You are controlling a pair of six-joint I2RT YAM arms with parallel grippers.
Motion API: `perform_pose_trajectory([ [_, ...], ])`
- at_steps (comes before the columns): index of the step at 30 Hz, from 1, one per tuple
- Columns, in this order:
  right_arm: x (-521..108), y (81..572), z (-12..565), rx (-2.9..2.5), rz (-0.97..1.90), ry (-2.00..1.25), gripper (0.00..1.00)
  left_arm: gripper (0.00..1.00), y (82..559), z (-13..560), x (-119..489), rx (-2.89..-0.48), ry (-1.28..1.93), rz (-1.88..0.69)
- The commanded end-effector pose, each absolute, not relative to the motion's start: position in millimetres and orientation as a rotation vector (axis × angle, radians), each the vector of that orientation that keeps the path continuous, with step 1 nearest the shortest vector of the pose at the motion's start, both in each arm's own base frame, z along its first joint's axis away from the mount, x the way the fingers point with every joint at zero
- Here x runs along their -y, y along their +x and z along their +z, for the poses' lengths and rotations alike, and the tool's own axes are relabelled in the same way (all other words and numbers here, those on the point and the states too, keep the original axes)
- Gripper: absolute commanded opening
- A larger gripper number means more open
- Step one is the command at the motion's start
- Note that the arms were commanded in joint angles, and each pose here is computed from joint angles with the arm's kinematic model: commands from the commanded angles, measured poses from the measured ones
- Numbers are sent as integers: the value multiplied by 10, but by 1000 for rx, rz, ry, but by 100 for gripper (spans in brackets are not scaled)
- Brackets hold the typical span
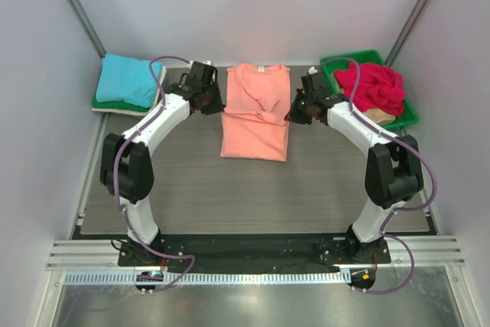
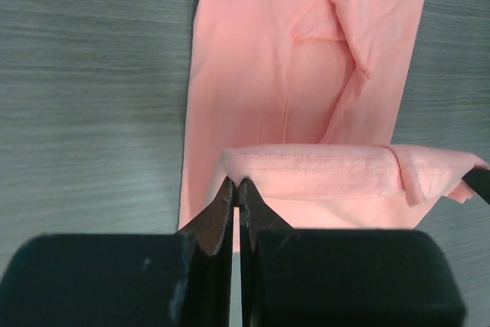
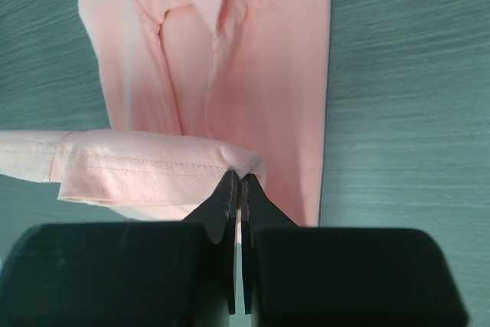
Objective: Fold and stack the t-shirts
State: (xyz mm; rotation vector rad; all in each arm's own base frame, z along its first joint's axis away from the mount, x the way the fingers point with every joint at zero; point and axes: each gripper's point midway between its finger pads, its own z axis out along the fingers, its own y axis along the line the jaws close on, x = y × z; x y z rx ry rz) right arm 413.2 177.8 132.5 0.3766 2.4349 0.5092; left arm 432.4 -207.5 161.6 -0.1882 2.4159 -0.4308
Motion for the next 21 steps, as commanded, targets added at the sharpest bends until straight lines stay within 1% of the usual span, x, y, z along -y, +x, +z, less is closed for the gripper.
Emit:
perform_pose_trajectory([
  [1, -1639, 4396, 1415, -2383, 450, 365, 1, 0, 4582, 1648, 2129, -2408, -116, -492],
  [3, -1584, 4503, 1324, -2393, 433, 386, 1, 0, 4668, 1590, 2155, -2417, -111, -502],
  [4, -1555, 4551, 1302, -2394, 429, 396, 1, 0, 4711, 1432, 2190, -2449, -103, -506],
  [5, -1559, 4617, 1336, -2384, 442, 400, 1, 0, 4796, 1498, 2218, -2429, -96, -510],
  [7, -1500, 4729, 1226, -2398, 433, 426, 1, 0, 4874, 1330, 2221, -2466, -98, -492],
  [8, -1510, 4804, 1264, -2384, 443, 431, 1, 0, 4960, 1385, 2241, -2449, -96, -500],
  [9, -1507, 4843, 1148, -2407, 444, 440, 1, 0, 4988, 1361, 2229, -2460, -96, -491],
  [11, -1548, 4958, 1156, -2400, 460, 431, 1, 0, 5057, 1229, 2240, -2486, -96, -481],
  [12, -1582, 4986, 1048, -2423, 476, 430, 1, 0, 5122, 1287, 2233, -2475, -99, -485],
  [13, -1595, 5062, 1070, -2413, 486, 428, 1, 0, 5154, 1253, 2235, -2481, -101, -483],
  [14, -1597, 5110, 1057, -2413, 494, 427, 6, 0, 5197, 1162, 2247, -2495, -105, -486],
  [16, -1645, 5185, 938, -2436, 517, 417, 17, 3, 5333, 1269, 2229, -2485, -131, -498],
  [17, -1641, 5328, 1085, -2396, 538, 414, 34, 6, 5379, 1119, 2214, -2517, -148, -489],
  [18, -1624, 5394, 1085, -2394, 548, 416, 46, 13, 5474, 1348, 2210, -2484, -155, -512],
  [19, -1643, 5516, 1276, -2362, 570, 403, 56, 32, 5512, 1402, 2215, -2479, -162, -527],
  [20, -1547, 5583, 1197, -2379, 546, 422, 71, 46, 5536, 1438, 2219, -2478, -168, -538],
  [21, -1497, 5623, 1256, -2378, 533, 431, 74, 60, 5535, 1451, 2210, -2491, -170, -551],
])
